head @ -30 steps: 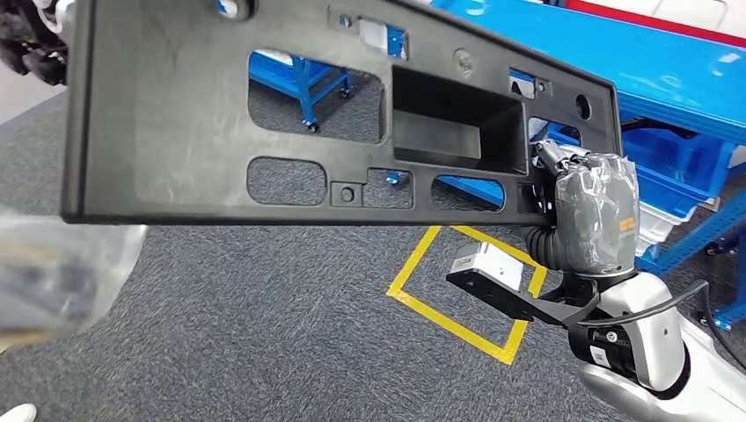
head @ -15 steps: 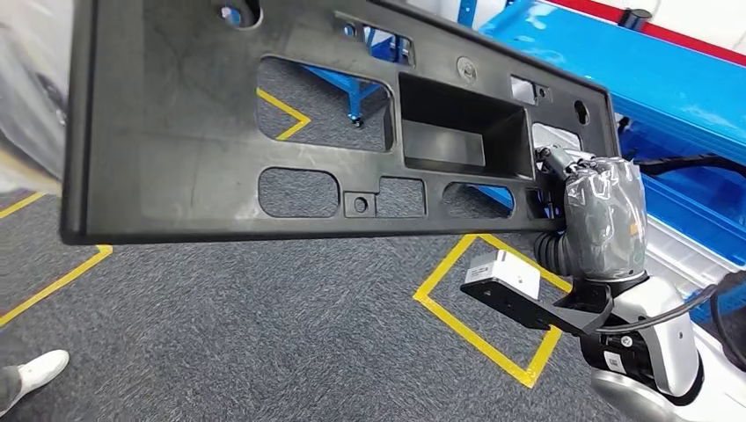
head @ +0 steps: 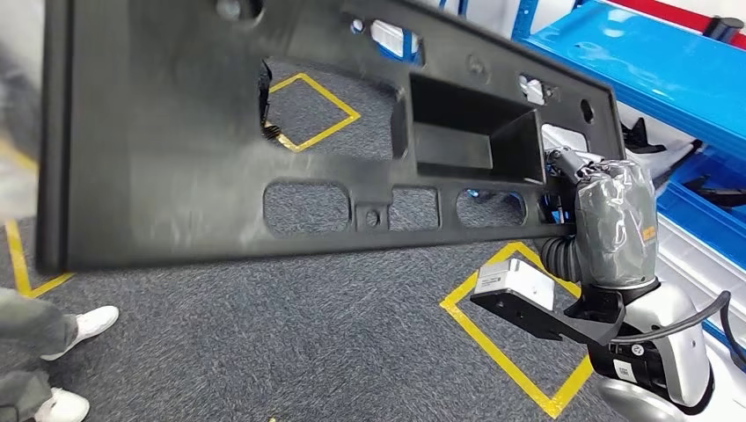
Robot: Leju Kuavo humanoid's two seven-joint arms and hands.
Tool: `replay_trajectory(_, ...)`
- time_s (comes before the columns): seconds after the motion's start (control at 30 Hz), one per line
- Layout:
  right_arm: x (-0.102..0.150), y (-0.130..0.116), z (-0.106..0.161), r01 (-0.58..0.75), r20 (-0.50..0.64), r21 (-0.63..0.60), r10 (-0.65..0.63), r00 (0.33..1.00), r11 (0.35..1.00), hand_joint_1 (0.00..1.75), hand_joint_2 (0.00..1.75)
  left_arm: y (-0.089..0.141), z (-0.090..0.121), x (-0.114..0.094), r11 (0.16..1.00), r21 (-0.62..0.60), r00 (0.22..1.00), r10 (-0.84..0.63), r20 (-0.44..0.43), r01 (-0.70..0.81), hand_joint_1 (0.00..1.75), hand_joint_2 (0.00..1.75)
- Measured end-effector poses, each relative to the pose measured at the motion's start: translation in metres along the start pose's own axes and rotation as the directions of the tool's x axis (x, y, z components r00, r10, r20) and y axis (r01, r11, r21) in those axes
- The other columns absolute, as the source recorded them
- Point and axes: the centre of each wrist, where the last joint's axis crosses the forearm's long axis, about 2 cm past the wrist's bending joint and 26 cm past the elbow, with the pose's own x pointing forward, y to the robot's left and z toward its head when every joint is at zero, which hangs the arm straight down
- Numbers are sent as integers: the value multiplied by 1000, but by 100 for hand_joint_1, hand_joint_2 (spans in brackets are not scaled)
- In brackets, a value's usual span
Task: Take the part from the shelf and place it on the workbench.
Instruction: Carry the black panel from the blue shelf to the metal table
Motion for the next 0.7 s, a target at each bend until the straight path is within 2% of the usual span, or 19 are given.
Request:
replay_trajectory(0.43, 1, -8, 11, -17, 3, -30, 17, 1000, 999, 175, 175, 3, 0, -2, 1000, 21, 1000, 22, 0, -22, 0, 175)
replay_trajectory(0.7, 0, -11, 20, 84, -9, -9, -84, 996, 996, 175, 175, 4, -1, -2, 999, 36, 999, 37, -3, -37, 0, 175)
